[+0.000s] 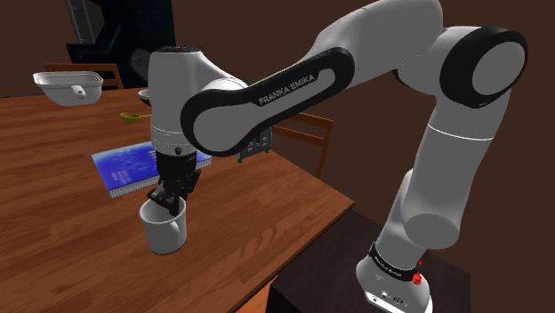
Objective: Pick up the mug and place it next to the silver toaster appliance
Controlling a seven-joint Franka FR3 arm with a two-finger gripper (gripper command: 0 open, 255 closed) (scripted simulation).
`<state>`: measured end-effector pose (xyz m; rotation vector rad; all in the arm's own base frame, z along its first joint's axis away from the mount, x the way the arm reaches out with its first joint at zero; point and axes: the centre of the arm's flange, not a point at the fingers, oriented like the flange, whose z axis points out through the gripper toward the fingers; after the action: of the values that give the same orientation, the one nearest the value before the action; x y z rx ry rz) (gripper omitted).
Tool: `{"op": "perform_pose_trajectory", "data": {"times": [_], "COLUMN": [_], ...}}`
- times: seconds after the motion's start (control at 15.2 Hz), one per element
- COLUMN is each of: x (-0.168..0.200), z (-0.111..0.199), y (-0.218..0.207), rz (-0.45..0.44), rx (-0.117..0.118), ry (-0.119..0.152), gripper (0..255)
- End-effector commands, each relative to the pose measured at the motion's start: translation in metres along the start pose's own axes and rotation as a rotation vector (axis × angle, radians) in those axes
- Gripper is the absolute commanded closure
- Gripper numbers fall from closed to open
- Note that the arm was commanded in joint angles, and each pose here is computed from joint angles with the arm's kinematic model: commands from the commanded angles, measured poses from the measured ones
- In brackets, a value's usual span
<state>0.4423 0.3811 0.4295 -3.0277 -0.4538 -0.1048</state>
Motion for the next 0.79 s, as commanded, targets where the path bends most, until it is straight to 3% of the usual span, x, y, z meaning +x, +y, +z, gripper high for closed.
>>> {"op": "perform_pose_trajectory", "data": {"times": [0.0,0.73], "x": [0.002,0.007], "z": [-0.012,-0.070], "y": [0.000,-0.004], "rz": [0.000,0.000], "rx": [0.000,0.000], "ry": [0.000,0.000], "gripper": [255,255]}}
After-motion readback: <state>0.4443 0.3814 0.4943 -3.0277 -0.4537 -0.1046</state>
